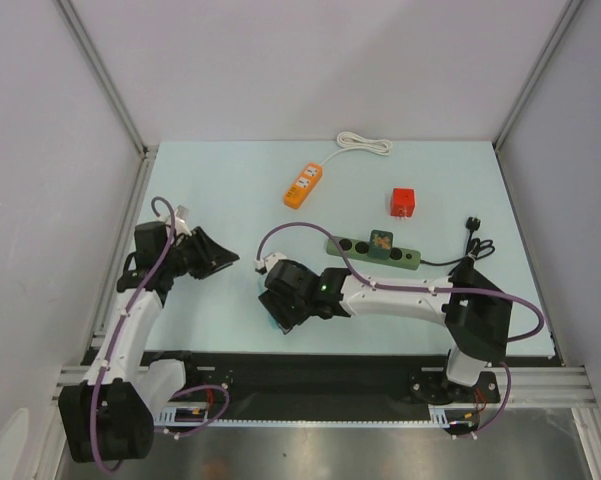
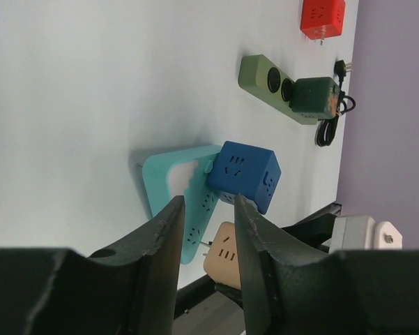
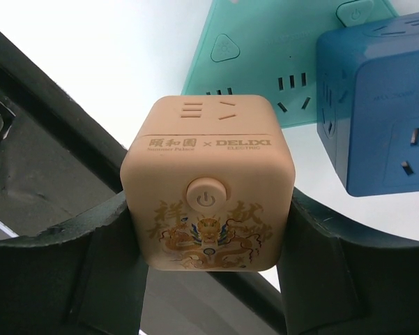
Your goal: Insert the plug
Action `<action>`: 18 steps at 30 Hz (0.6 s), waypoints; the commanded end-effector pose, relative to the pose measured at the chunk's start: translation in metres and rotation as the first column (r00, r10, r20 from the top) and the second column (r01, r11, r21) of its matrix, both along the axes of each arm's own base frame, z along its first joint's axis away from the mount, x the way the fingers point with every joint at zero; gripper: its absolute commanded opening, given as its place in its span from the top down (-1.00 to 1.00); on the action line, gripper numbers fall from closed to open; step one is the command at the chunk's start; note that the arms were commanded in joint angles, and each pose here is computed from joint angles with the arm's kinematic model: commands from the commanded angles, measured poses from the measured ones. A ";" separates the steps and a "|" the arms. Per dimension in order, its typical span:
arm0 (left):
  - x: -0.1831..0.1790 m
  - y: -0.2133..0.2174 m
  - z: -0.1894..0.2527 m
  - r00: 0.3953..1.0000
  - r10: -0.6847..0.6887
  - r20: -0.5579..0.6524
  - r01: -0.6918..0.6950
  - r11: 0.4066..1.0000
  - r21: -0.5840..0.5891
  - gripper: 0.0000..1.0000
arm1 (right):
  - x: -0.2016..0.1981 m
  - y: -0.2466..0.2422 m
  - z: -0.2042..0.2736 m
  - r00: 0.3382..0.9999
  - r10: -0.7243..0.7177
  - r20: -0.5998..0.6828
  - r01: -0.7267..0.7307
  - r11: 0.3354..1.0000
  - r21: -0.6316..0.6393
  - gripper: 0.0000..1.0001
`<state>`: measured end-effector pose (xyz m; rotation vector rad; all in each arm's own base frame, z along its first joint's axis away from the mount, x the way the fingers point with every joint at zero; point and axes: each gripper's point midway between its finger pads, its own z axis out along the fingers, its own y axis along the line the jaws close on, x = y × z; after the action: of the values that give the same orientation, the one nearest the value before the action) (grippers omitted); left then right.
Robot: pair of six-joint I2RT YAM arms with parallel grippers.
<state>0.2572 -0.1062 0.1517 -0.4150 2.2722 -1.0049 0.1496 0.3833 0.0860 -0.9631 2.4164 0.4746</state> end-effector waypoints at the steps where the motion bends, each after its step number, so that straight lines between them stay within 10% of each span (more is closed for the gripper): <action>1: -0.002 -0.003 0.010 0.998 -0.033 0.060 0.033 0.999 -0.003 0.21 | 0.006 0.011 0.002 1.000 -0.001 0.024 0.000 1.000 0.031 1.00; 18: 0.000 -0.001 0.004 0.999 -0.024 0.037 0.024 1.000 0.000 0.18 | 0.015 0.013 -0.010 0.997 0.011 0.071 -0.012 1.000 0.012 1.00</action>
<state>0.2550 -0.1083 0.1547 -0.3997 2.2641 -1.0213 0.1558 0.3909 0.0749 -0.9761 2.3849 0.4691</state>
